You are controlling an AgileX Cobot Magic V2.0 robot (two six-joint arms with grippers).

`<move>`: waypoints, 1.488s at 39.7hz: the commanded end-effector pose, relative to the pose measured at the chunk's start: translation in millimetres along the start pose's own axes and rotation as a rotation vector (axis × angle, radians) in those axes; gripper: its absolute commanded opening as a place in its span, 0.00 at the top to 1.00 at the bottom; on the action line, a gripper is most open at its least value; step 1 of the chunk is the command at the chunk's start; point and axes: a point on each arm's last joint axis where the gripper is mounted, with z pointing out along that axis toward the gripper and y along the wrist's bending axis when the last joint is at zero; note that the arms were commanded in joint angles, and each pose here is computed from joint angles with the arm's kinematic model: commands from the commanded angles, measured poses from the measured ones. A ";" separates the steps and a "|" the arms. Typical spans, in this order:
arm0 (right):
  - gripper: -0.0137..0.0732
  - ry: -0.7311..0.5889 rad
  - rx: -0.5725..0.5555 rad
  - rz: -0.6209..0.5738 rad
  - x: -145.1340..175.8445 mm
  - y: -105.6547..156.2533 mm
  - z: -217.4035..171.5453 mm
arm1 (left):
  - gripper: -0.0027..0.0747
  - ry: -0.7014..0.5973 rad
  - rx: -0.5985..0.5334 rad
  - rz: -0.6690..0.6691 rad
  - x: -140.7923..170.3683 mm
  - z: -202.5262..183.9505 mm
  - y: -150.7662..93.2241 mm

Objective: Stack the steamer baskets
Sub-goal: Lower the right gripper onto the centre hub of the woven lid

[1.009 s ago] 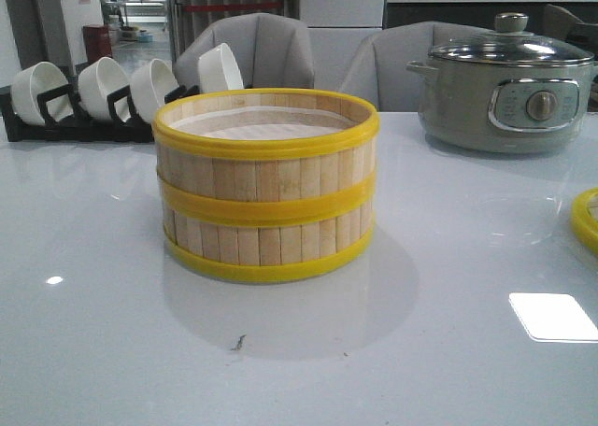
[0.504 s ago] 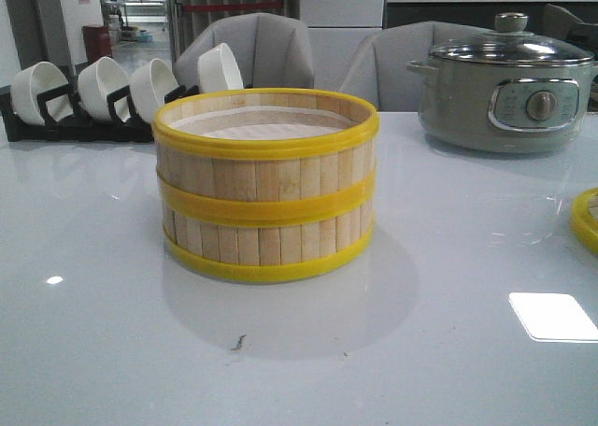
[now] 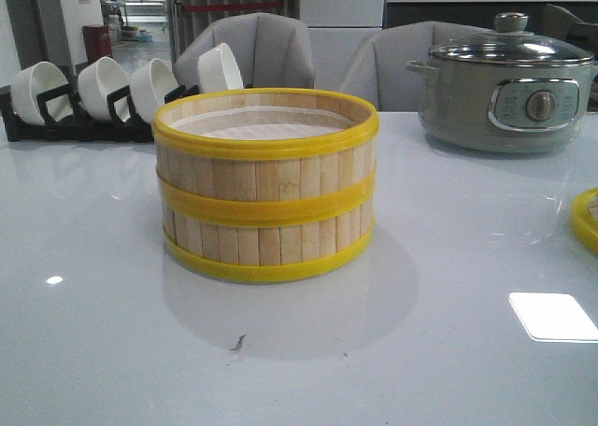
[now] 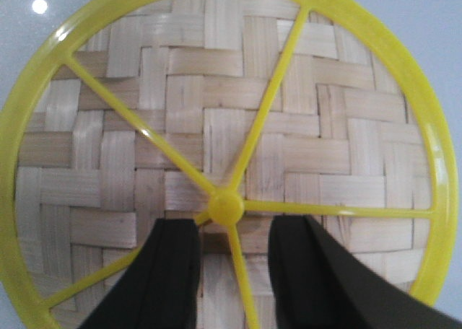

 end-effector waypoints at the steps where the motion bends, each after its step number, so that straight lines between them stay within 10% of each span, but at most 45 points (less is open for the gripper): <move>1: 0.43 -0.141 -0.012 -0.004 -19.0 -1.0 -21.6 | 0.86 -0.118 0.010 0.001 -17.5 -5.4 -1.7; 59: 0.43 -0.115 -0.014 0.002 -24.6 0.8 -4.4 | 0.86 -0.118 0.010 0.001 -17.5 -5.4 -1.7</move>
